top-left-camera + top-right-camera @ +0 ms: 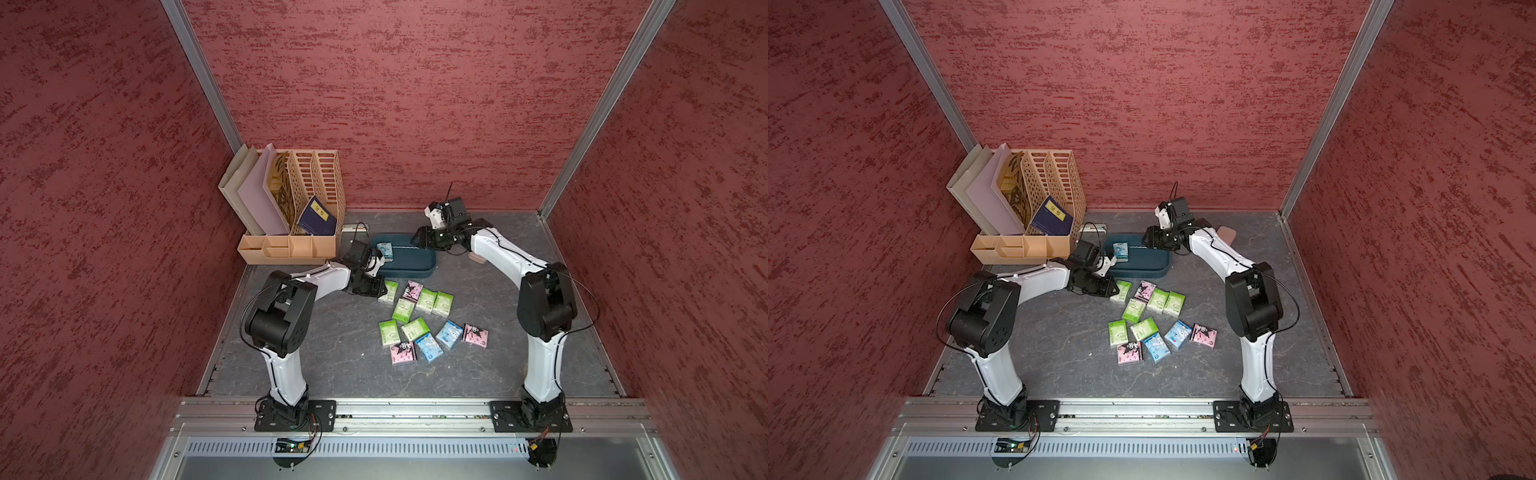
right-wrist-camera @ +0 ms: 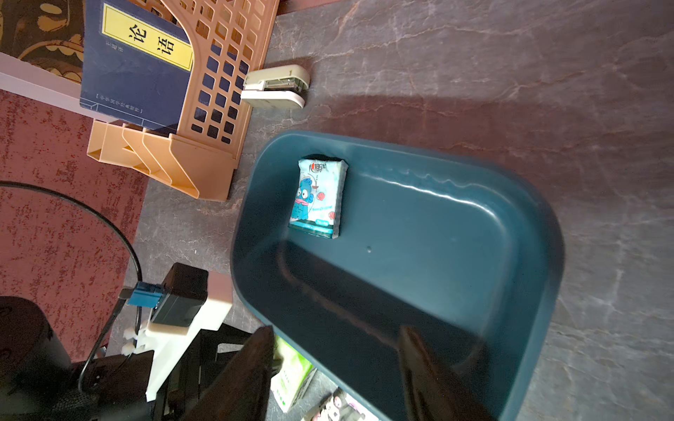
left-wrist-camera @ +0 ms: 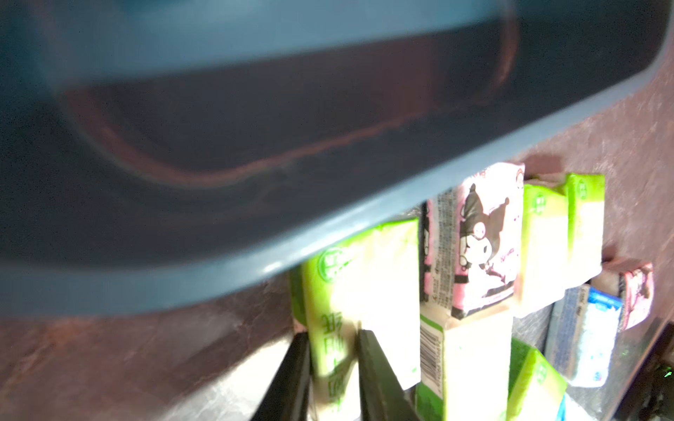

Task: Put the pocket tissues into the storage box
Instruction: Pick up the pocket tissues from the center of the board.

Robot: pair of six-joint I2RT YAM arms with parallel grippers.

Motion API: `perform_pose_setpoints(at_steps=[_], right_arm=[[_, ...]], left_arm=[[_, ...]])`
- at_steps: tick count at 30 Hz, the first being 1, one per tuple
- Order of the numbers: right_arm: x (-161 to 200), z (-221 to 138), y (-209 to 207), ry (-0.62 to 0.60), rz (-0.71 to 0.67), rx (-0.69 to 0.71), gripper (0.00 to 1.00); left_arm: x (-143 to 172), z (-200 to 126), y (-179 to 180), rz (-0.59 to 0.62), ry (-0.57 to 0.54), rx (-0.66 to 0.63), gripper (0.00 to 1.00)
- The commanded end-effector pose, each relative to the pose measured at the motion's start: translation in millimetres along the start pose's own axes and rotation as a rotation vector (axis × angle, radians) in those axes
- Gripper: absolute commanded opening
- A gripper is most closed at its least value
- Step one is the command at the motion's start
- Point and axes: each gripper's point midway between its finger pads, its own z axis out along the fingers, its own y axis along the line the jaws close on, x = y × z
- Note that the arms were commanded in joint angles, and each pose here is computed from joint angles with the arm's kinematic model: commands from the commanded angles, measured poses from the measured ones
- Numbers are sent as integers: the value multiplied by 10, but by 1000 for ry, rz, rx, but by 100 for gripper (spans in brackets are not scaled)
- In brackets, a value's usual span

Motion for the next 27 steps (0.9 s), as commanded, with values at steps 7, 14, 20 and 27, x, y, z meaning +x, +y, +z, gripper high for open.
perform_pose_setpoints(at_steps=[7,14,20,27], right_arm=[[-106,-282,130,-36,-49,-19,61],[-59,-353,315,-17,-70,-112,61],[-24,-442,576,13,-62,-238,68],[-171,-809,912,-114,-78,-330,65]], left_arm=[[180,9,6,4,37,-2,0],[-114,-574,-303,127,-183,50,0],[-346,-1161,-592,213,-377,111,0],[-671,-1522,-304,128,-599,-59,0]])
